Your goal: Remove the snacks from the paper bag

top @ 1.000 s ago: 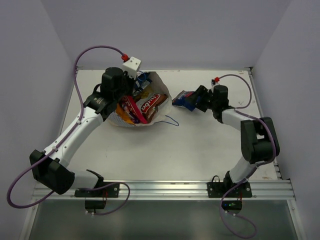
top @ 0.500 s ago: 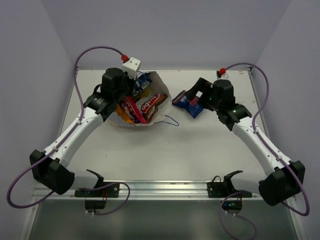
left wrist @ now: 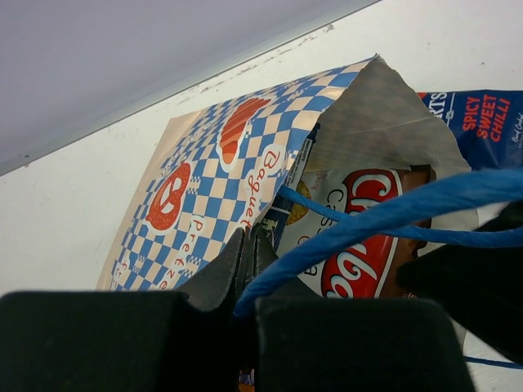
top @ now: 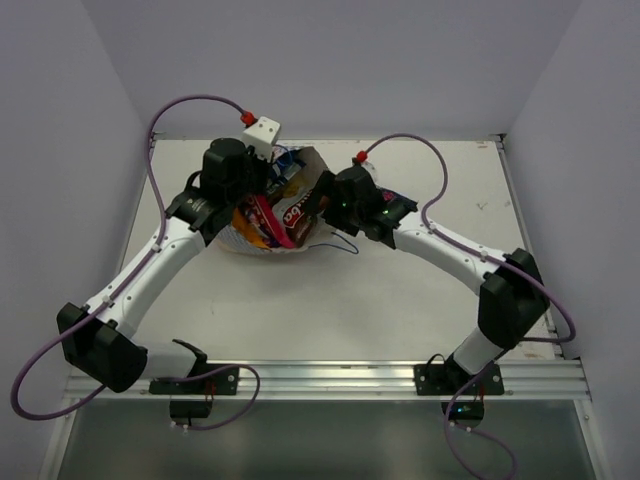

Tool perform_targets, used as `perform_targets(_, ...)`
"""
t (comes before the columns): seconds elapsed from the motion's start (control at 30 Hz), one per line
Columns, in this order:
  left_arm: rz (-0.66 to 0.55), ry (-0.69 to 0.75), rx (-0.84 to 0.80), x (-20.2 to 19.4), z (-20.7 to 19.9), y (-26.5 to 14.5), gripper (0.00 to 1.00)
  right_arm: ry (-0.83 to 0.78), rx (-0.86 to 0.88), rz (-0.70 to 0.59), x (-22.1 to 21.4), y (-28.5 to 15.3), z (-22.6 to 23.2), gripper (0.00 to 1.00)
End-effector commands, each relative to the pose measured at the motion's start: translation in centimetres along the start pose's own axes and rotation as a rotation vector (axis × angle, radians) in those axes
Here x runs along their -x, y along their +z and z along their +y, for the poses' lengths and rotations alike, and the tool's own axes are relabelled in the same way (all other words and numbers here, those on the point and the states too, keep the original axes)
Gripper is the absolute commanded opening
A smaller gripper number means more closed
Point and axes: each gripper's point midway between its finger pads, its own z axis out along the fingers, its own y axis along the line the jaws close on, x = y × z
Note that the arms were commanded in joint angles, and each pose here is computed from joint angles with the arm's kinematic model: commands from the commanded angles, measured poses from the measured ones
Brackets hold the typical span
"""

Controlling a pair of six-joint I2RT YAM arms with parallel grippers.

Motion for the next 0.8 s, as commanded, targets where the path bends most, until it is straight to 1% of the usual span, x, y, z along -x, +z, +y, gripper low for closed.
perform_targets(0.0,0.016,-0.027,0.001,-0.5,0.0,-1.1,0.0,0.077,0.018,0.012,-0.6,2.3,1.0,0.99)
perform_targets(0.07,0.016,-0.025,0.004,-0.5,0.1,-1.2,0.0,0.078,0.025,0.045,-1.7,4.0,0.7,0.98)
perform_targets(0.17,0.023,-0.021,0.013,-0.7,0.2,-1.3,0.0,0.079,0.057,0.062,-2.3,5.3,1.1,0.89)
perform_targets(0.2,0.026,-0.021,0.016,-0.7,0.3,-1.3,0.0,0.076,0.064,0.063,-2.4,5.5,1.2,0.81)
perform_targets(0.3,0.023,-0.022,0.012,-0.7,0.2,-1.4,0.0,0.063,0.096,0.048,-2.1,5.6,1.8,0.67)
perform_targets(0.33,0.026,-0.022,0.013,-0.8,0.2,-1.4,0.0,0.061,0.11,0.039,-1.8,5.6,2.2,0.57)
perform_targets(0.4,0.029,-0.022,0.016,-1.0,0.3,-1.3,0.0,0.05,0.119,0.032,-1.6,5.5,2.4,0.46)
perform_targets(0.43,0.03,-0.021,0.014,-1.0,0.2,-1.4,0.0,0.045,0.121,0.03,-1.5,5.4,2.5,0.34)
perform_targets(0.53,0.039,-0.019,0.03,-1.3,0.6,-1.4,0.0,0.028,0.166,0.009,-0.7,4.2,3.5,0.14)
perform_targets(0.57,0.041,-0.015,0.036,-1.3,0.6,-1.4,0.0,0.019,0.173,0.006,-0.7,3.7,3.5,0.05)
perform_targets(0.6,0.042,-0.015,0.042,-1.3,0.8,-1.5,0.0,0.007,0.188,-0.004,-0.4,3.2,3.8,0.01)
perform_targets(0.63,0.047,-0.016,0.045,-1.4,0.8,-1.5,0.0,0.004,0.22,-0.013,0.2,1.9,4.6,0.0)
perform_targets(0.7,0.042,-0.017,0.056,-1.2,1.0,-1.6,0.0,-0.017,0.249,-0.022,0.6,0.5,5.1,0.0)
perform_targets(0.77,0.041,-0.015,0.067,-1.2,1.2,-1.6,0.0,-0.032,0.301,-0.054,1.7,-1.9,6.4,0.0)
